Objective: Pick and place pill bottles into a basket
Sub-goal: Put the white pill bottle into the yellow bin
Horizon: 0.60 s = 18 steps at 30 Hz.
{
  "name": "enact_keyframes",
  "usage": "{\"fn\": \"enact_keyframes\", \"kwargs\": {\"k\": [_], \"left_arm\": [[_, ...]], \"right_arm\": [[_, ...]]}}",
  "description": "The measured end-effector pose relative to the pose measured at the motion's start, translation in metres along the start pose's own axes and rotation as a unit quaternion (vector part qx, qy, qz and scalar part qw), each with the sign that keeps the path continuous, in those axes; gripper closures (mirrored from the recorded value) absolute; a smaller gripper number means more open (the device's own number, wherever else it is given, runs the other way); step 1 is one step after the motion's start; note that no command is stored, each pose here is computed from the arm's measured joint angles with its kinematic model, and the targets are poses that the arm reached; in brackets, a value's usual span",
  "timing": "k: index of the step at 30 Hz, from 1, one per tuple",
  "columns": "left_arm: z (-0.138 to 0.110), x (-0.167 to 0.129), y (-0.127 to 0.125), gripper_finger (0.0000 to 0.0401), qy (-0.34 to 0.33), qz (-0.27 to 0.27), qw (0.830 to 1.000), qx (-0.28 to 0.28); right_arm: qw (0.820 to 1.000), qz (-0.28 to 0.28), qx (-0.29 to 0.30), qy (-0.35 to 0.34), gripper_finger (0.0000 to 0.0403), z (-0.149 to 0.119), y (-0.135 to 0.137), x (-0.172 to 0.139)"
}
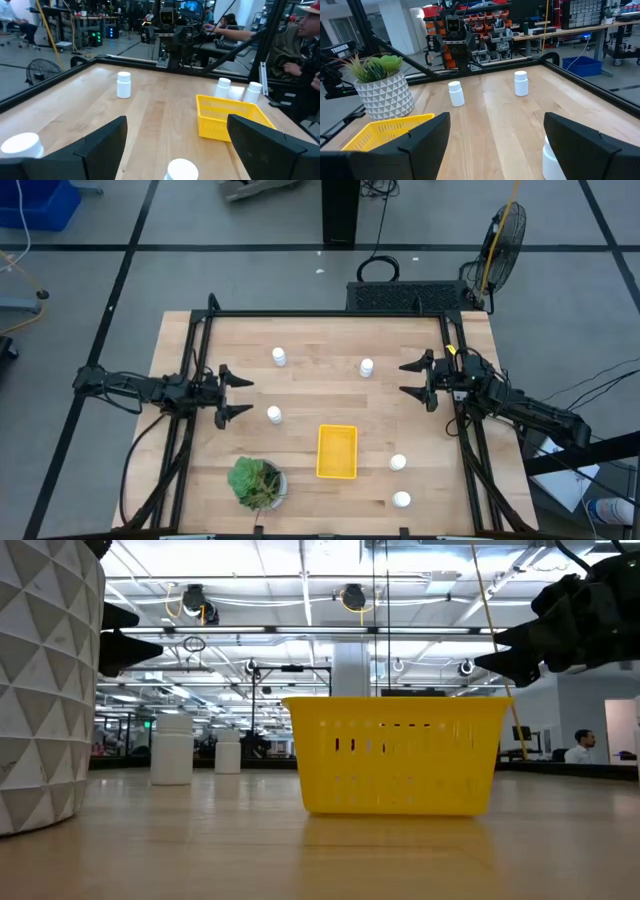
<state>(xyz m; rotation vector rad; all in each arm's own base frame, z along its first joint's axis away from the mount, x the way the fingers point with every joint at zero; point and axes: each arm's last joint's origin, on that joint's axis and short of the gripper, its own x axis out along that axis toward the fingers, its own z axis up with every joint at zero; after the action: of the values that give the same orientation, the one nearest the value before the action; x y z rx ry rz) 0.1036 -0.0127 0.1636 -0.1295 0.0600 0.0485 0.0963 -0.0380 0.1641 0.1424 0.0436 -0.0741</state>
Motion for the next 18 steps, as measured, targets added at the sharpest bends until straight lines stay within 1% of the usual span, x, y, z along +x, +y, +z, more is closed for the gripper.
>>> {"fn": "enact_keyframes", "kwargs": {"k": [4,9,13,18], "left_arm": [[0.0000,0.0000,0.0000,0.0054,0.000,0.000,1.000,-0.001],[-0.0006,0.0000,0.0000,0.0054,0.003,0.000,1.000,-0.025],[-0.0010,0.0000,0.0001,0.0054,0.006,0.000,0.999,-0.034],[-0.0010,0.0000,0.0001,0.0054,0.006,0.000,0.999,-0.038]], "right_arm": [[1.000,0.000,-0.001,-0.001,0.0090,0.0002,0.0000,0.0000],[1.000,0.000,0.000,-0.001,0.0090,0.0003,0.0000,0.0000],[1.000,0.000,0.023,-0.002,0.0090,0.0004,0.0000,0.0000],[1.000,0.003,0.020,-0.015,0.0090,0.0032,0.0005,-0.0001]]}}
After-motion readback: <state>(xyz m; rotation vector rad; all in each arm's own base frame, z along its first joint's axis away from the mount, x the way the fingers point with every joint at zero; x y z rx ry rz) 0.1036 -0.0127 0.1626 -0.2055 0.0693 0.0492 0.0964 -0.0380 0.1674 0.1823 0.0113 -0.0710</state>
